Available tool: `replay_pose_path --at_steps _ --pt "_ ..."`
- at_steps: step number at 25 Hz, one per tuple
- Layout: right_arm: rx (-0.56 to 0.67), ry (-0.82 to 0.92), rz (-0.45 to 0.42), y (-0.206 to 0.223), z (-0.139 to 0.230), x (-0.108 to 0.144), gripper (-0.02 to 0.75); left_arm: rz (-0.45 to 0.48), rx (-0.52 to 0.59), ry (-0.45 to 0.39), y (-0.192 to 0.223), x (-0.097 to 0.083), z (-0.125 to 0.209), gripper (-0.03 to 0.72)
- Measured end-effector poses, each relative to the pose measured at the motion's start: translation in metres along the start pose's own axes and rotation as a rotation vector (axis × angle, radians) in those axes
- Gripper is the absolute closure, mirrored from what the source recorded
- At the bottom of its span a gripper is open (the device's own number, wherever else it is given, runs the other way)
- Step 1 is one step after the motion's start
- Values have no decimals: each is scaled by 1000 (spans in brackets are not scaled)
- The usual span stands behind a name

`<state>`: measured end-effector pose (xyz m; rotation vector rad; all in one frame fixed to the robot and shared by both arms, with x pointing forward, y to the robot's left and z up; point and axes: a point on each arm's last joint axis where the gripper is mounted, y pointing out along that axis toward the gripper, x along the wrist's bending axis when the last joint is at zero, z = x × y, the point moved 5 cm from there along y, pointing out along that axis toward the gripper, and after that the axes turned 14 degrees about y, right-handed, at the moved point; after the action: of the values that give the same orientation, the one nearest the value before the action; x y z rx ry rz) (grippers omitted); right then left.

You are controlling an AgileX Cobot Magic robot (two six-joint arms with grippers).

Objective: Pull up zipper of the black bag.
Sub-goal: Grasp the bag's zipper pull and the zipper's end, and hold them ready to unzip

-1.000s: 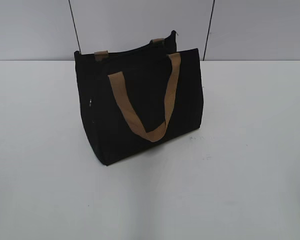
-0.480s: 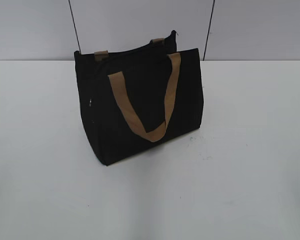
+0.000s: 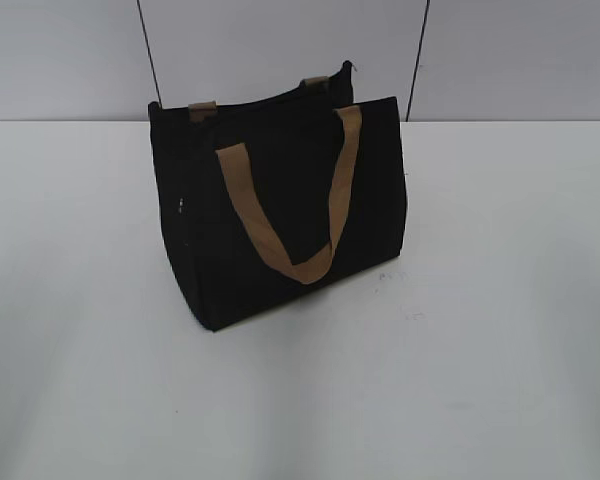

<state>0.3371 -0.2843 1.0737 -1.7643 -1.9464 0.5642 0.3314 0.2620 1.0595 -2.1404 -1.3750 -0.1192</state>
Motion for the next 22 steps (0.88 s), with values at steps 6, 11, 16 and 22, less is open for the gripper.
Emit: replay_pose_path --at_steps 6,11,16,22 --pt "61 -43 -83 22 -45 8 314 177 17 96 56 1 -13 179" --pt "85 -98 -172 42 -80 16 314 357 1 132 109 -8 -13 180" --pt "104 -143 -207 59 -109 17 314 394 -47 233 152 -7 -8 183" --pt "79 -132 -267 73 -144 23 314 426 -72 292 203 -11 14 204"
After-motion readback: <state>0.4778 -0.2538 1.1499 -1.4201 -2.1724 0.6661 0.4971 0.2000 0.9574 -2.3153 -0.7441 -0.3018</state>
